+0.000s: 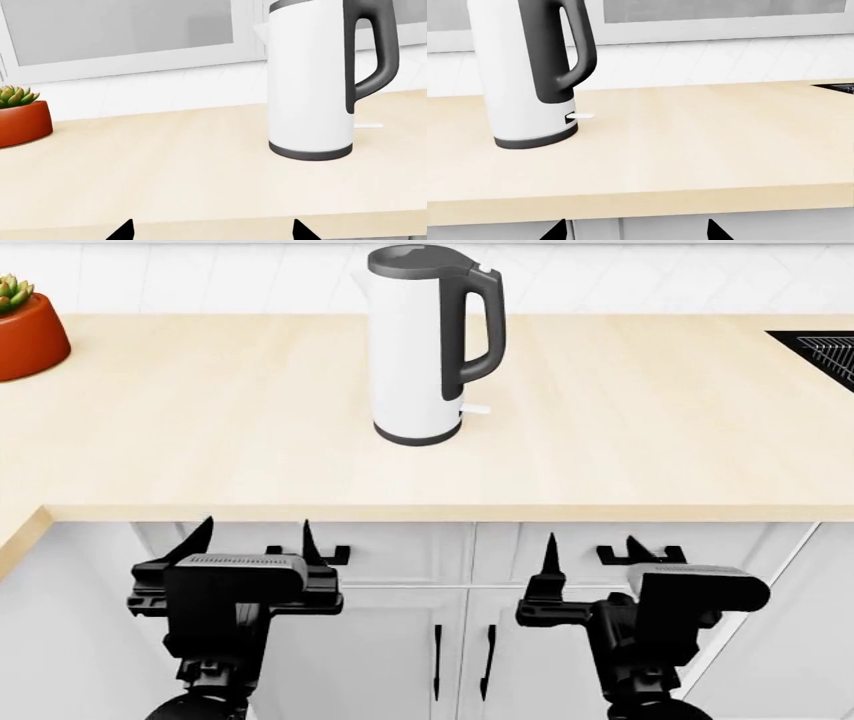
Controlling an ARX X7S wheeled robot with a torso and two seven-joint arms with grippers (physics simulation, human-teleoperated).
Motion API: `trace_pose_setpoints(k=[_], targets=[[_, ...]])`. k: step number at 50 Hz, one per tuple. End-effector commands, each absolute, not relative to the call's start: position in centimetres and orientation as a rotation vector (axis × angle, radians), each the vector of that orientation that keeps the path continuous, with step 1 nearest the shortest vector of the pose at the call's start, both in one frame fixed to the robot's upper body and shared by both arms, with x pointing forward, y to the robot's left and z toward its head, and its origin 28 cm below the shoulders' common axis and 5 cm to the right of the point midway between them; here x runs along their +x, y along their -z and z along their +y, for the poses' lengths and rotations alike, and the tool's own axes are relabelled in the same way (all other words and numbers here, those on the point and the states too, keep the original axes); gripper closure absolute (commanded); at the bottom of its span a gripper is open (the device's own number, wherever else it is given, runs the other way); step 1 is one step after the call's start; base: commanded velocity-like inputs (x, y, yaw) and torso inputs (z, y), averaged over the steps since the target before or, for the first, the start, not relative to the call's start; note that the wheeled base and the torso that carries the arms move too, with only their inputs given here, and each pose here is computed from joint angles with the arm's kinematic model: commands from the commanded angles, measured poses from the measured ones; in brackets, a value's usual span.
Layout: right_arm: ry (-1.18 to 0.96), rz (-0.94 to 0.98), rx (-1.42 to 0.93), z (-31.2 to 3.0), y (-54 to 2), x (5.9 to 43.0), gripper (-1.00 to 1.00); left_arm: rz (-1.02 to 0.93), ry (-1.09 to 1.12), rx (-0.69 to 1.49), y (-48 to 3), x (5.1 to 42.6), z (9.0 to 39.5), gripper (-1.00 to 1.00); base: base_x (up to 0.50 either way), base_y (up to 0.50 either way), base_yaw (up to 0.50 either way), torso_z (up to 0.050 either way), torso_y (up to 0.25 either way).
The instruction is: Press down the lever to turn on the electric kettle.
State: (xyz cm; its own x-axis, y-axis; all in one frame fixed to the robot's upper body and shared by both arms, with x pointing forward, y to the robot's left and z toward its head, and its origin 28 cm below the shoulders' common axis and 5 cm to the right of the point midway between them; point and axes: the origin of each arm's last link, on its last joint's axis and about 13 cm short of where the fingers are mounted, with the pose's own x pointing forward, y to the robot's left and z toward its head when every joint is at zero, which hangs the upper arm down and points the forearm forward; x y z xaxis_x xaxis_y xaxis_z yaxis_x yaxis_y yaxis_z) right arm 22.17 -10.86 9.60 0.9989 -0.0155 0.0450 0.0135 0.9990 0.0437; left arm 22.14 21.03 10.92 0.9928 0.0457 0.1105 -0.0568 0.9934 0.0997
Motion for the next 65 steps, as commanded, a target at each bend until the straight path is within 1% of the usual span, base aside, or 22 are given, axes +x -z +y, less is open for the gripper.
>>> trace_pose_setpoints(k=[1, 4, 10, 13, 20, 30, 37, 42, 56, 65], targets=[[-0.024, -0.088, 0.024, -11.0, -14.4, 21.8, -1.0, -0.135, -0.051, 0.147, -15.0, 22.0, 21.5, -1.0, 0.0, 0.0, 0.0, 0.0, 0.0], [-0.052, -0.076, 0.01, -11.0, -15.7, 21.8, -1.0, -0.109, -0.033, 0.156, -16.1, 22.3, 21.8, -1.0, 0.0, 0.0, 0.0, 0.0, 0.0], [-0.092, -0.044, -0.021, -11.5, -18.3, 23.0, -1.0, -0.022, -0.048, 0.138, -18.5, 23.8, 22.7, -1.0, 0.0, 0.0, 0.0, 0.0, 0.0], [-0.111, -0.032, -0.026, -11.8, -19.8, 23.6, -1.0, 0.001, -0.021, 0.126, -20.0, 24.5, 23.0, -1.0, 0.0, 0.0, 0.0, 0.0, 0.0], [-0.141, -0.015, -0.031, -12.7, -22.8, 24.3, -1.0, 0.043, 0.002, 0.152, -24.8, 25.0, 23.8, -1.0, 0.0, 0.0, 0.0, 0.0, 0.0], [-0.156, 0.0, -0.048, -13.1, -24.9, 25.2, -1.0, 0.05, -0.019, 0.167, -26.5, 25.1, 24.7, -1.0, 0.0, 0.0, 0.0, 0.0, 0.0], [-0.164, 0.024, -0.048, -13.4, -24.4, 25.3, -1.0, 0.055, -0.014, 0.209, -26.7, 25.2, 24.7, -1.0, 0.47, 0.14, 0.0, 0.0, 0.0], [-0.124, 0.041, -0.053, -13.9, -24.5, 25.6, -1.0, 0.069, -0.016, 0.238, -26.8, 25.0, 24.6, -1.0, 0.5, 0.15, 0.0, 0.0, 0.0], [0.139, 0.115, -0.013, -15.8, -24.2, 27.0, -1.0, 0.084, -0.022, 0.251, -26.6, 24.8, 24.6, -1.0, 0.5, 0.13, 0.0, 0.0, 0.0], [0.336, 0.224, -0.065, -17.4, -23.3, 27.5, -1.0, 0.088, -0.022, 0.258, -26.6, 24.4, 24.5, -1.0, 0.0, 0.0, 0.0, 0.0, 0.002]])
